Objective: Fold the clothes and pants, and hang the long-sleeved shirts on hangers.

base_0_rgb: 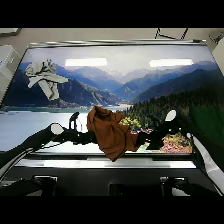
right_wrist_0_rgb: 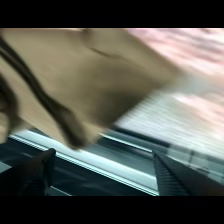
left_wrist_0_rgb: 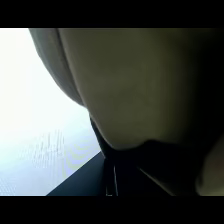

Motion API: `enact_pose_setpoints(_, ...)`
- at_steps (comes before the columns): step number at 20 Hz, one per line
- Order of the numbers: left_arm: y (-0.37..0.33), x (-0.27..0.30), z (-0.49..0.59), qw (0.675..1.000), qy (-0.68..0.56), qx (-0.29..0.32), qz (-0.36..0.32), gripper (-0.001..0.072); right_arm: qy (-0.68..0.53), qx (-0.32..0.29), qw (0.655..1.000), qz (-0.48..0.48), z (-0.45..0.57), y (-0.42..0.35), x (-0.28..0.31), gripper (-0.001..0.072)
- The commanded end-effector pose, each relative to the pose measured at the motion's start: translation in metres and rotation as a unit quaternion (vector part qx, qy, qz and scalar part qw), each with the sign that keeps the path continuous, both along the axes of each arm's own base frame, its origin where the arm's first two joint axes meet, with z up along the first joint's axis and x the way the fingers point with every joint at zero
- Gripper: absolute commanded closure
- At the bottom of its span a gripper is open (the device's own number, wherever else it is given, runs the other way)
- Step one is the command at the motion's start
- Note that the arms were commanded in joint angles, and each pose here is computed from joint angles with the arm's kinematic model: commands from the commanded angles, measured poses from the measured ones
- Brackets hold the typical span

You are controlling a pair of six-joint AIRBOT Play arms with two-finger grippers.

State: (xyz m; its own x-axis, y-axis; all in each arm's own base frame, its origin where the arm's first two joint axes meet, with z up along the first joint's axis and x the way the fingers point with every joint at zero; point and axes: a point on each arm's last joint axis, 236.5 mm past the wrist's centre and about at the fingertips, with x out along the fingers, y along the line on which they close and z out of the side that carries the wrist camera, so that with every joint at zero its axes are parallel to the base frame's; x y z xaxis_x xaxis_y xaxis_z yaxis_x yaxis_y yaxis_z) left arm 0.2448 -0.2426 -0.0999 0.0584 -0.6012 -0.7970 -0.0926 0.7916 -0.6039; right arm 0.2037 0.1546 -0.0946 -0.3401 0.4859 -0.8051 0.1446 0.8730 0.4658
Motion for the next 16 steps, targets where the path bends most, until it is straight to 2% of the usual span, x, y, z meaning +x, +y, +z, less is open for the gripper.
enact_pose_setpoints(1, 0.004, -0.001, 0.008, 1.000, -0.016, 0.006, -0.014, 0.0687, -0.043, 0.023, 0.999, -0.010, -0.007, 0.041, 0.008, 0.0035)
enact_pose_setpoints(2, 0.004, 0.000, 0.011, 1.000, -0.020, 0.004, -0.014, 0.0686, -0.049, 0.027, 0.998, -0.013, -0.006, 0.049, 0.010, 0.0039)
enact_pose_setpoints(3, 0.004, 0.000, 0.013, 1.000, -0.023, 0.003, -0.014, 0.0686, -0.052, 0.022, 0.998, -0.016, -0.008, 0.054, 0.010, 0.0163)
enact_pose_setpoints(5, 0.004, 0.002, 0.020, 0.999, -0.035, 0.002, -0.017, 0.0687, -0.048, 0.020, 0.998, -0.020, -0.007, 0.058, 0.009, 0.0674)
enact_pose_setpoints(8, 0.023, 0.015, 0.047, 0.994, -0.088, 0.035, -0.052, 0.0688, -0.088, 0.023, 0.996, -0.021, 0.021, 0.048, 0.036, 0.0674)
enact_pose_setpoints(11, 0.082, 0.061, 0.128, 0.970, -0.199, 0.126, -0.054, 0.0688, -0.227, 0.022, 0.971, -0.071, 0.109, 0.007, 0.118, 0.0674)
enact_pose_setpoints(13, 0.124, 0.095, 0.239, 0.930, -0.328, 0.164, -0.008, 0.0688, -0.362, 0.022, 0.924, -0.122, 0.211, -0.032, 0.171, 0.0674)
enact_pose_setpoints(16, 0.166, 0.088, 0.429, 0.834, -0.521, 0.155, 0.093, 0.0688, -0.565, 0.007, 0.806, -0.176, 0.385, -0.085, 0.188, 0.0674)
